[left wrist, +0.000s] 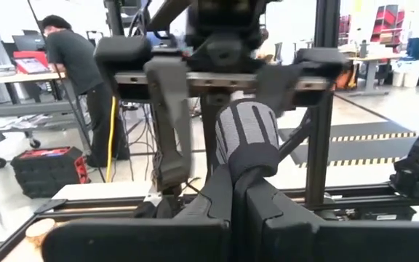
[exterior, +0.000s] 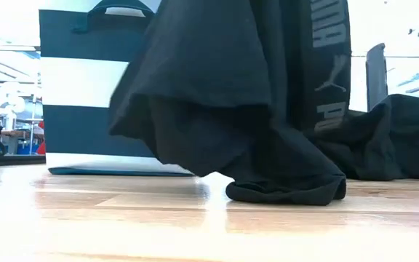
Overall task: Sort clothes
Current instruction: Put the black boxer into the blue laundry organizer
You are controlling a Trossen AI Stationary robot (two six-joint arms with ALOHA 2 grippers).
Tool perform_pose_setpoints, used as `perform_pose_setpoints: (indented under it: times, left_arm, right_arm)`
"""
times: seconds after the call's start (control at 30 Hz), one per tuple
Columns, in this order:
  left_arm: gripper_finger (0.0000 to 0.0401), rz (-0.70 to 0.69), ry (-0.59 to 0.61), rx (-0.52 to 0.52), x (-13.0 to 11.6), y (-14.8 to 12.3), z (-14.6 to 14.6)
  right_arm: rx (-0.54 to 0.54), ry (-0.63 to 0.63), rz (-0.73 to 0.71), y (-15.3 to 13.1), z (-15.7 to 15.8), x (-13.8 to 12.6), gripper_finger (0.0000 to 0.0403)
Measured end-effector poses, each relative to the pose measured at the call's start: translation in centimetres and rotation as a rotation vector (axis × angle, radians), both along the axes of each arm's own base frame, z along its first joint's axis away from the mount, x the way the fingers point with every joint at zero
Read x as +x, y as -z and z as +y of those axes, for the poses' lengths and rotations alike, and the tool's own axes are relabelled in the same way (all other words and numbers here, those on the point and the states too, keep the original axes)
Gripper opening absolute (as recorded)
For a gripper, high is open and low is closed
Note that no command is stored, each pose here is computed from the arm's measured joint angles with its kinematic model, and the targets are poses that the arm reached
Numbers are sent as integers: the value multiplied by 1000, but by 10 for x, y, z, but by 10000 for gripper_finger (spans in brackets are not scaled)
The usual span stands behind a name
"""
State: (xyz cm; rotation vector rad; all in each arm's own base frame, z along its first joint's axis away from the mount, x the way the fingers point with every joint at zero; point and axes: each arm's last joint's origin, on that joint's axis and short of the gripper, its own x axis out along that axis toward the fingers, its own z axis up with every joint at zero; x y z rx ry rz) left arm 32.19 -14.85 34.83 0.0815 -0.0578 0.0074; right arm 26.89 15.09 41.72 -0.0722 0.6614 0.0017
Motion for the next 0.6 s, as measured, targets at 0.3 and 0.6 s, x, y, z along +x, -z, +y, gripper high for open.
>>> perform_pose_setpoints:
  times: [0.3,0.6]
  left_arm:
    - [3,1,39,1,-6,0,-13]
    - [5,3,87,1,-15,0,-28]
  right_arm:
    - [-125,213,175,37,10,-31,188]
    - [-186,263,132,118,51,-64,188]
